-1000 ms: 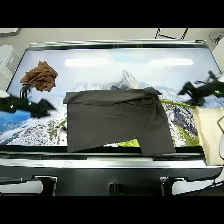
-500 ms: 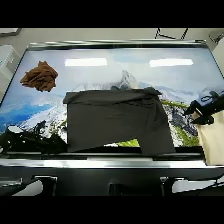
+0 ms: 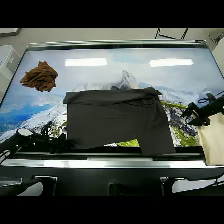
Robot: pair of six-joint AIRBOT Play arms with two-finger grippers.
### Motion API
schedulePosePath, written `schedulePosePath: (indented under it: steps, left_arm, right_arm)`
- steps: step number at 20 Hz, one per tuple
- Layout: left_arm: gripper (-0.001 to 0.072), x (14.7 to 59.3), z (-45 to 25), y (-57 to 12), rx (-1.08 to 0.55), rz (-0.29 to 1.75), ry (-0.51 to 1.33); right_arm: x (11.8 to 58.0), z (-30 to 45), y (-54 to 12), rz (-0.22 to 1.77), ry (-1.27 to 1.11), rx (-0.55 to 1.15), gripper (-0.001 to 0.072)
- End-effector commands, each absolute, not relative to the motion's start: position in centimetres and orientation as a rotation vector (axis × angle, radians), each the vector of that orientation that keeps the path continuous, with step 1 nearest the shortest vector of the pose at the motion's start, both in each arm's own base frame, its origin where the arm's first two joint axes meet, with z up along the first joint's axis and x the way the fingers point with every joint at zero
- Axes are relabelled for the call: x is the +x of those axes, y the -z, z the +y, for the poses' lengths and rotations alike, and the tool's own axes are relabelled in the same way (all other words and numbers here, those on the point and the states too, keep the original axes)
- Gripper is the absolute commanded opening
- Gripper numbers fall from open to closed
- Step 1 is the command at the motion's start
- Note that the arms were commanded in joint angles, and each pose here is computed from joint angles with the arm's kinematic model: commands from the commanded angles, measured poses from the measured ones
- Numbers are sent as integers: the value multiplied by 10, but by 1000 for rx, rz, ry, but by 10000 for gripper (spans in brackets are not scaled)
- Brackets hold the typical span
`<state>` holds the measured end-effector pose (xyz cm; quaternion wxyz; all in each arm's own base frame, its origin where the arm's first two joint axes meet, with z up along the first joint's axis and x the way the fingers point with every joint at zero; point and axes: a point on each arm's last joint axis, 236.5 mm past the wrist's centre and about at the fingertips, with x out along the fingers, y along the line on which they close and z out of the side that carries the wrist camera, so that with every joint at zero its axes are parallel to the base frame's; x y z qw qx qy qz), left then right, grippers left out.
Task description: Fold the clothes and pants, and hang the long-sleeved shirts on hangers.
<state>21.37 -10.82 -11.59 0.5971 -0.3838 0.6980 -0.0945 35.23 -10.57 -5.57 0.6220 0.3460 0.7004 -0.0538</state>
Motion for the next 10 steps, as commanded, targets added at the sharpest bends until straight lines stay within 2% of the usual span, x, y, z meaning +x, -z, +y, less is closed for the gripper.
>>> schedulePosePath:
  steps: [1, 5, 9, 10]
  left_arm:
    - [22, 220, -106, 115, -875, 1586, 202]
    - [22, 221, -107, 106, -862, 1562, 223]
    - [22, 224, -107, 100, -862, 1540, 221]
    - [22, 224, -107, 99, -859, 1534, 223]
  right_arm:
    - [372, -85, 73, 1535, -17, 847, 538]
    - [389, -63, 88, 1509, -130, 904, 534]
    - [384, -28, 111, 1613, -198, 812, 533]
    - [383, -19, 114, 1632, -214, 794, 476]
